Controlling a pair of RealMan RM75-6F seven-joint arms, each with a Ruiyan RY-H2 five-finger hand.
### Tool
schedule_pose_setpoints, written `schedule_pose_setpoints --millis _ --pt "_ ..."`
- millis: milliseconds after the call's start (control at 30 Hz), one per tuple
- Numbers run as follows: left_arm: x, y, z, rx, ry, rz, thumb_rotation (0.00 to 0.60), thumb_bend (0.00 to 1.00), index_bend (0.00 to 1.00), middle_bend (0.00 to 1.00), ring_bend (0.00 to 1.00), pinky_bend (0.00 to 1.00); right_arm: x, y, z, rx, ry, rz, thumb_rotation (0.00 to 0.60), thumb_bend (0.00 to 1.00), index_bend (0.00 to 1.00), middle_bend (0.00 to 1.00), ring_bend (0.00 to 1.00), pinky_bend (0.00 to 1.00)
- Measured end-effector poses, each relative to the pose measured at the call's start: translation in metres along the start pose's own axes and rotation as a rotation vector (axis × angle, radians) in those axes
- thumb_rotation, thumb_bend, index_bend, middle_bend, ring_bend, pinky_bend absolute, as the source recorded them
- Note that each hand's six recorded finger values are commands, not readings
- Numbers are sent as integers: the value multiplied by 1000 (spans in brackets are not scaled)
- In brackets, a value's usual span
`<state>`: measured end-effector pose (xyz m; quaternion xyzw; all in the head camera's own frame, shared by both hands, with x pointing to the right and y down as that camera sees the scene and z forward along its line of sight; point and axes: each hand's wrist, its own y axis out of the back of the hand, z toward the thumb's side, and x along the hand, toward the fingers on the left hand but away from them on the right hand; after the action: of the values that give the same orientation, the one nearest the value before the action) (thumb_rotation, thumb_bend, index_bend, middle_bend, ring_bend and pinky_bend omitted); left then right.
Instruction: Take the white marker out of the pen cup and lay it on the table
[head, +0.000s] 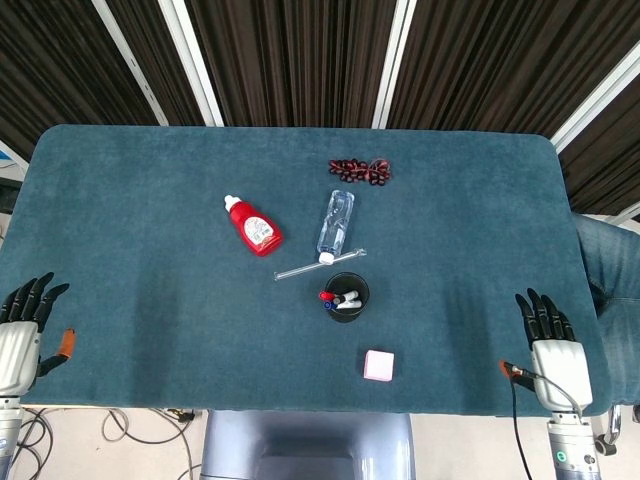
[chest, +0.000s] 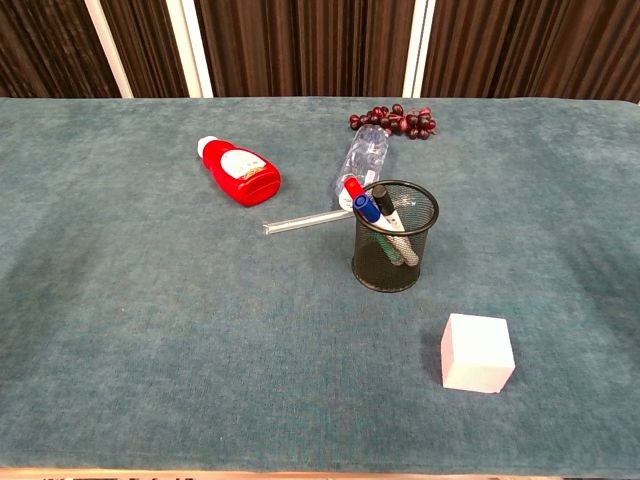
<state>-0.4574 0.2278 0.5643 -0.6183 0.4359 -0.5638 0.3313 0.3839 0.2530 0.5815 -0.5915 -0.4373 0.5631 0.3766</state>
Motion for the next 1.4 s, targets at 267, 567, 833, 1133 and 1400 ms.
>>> schedule_pose_setpoints --millis 267,567,833,1133,1400 --pt "0 0 0 -1 0 1 600 438 159 33 30 89 0 -1 0 -19 4 15 600 192 0 0 0 168" --pt "2 0 -1 -2 5 3 600 438 159 32 30 89 0 -1 1 -173 17 77 600 192 0 0 0 168" --pt "1 0 2 4 -8 10 600 438 159 33 30 89 -18 10 2 -347 98 148 600 228 16 0 0 168" --pt "2 -1 -1 5 8 11 600 438 159 33 30 89 -62 15 38 -640 227 263 600 322 151 0 0 167" --pt "2 -1 -1 4 18 7 600 438 159 33 30 89 -96 9 85 -768 304 301 600 322 309 0 0 167"
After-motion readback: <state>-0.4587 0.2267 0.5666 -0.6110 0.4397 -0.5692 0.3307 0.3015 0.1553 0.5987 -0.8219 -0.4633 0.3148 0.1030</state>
